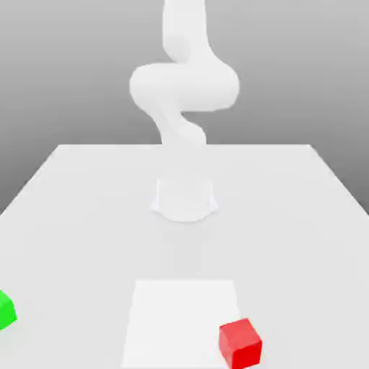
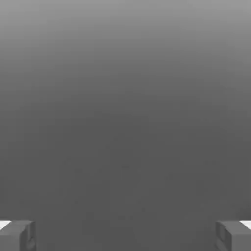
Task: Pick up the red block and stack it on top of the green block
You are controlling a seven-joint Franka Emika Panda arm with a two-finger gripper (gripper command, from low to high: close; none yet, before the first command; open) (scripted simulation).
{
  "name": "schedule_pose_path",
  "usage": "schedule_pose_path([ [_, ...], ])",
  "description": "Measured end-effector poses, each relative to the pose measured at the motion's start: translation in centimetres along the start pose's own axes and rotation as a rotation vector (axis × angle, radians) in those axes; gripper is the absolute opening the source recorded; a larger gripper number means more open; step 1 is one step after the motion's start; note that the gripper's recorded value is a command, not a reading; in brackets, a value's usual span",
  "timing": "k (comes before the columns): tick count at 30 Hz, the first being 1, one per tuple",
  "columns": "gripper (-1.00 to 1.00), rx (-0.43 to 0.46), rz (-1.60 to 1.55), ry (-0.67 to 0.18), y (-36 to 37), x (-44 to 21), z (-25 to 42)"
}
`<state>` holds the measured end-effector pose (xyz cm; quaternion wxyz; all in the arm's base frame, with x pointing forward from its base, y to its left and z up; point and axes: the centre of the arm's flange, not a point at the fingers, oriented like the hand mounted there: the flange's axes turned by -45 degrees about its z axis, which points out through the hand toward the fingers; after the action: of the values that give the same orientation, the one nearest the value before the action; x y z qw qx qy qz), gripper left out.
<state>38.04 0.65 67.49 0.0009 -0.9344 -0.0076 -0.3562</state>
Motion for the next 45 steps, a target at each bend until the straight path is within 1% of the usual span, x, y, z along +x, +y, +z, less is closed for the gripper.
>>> schedule_pose_path([
  [6, 0.00, 0.021, -0.072, -0.174, -1.8, -1.6, 11.9],
  [12, 0.00, 0.047, -0.145, -0.342, -3.9, -5.8, 22.7],
  [18, 0.00, 0.079, -0.222, -0.510, -6.1, -12.4, 32.0],
  [25, 0.00, 0.117, -0.302, -0.699, -8.0, -22.4, 40.6],
  [29, 0.00, 0.123, -0.311, -0.720, -8.2, -26.4, 44.7],
  [30, -1.00, 0.123, -0.311, -0.720, -8.2, -27.3, 45.6],
  [37, -1.00, 0.122, -0.312, -0.721, -8.2, -27.5, 45.8],
  [41, -1.00, 0.123, -0.311, -0.721, -8.2, -24.6, 42.5],
  [42, -1.00, 0.114, -0.289, -0.723, -7.4, -23.8, 41.9],
  [45, -1.00, 0.028, -0.067, -0.732, 0.1, -22.4, 41.9],
])
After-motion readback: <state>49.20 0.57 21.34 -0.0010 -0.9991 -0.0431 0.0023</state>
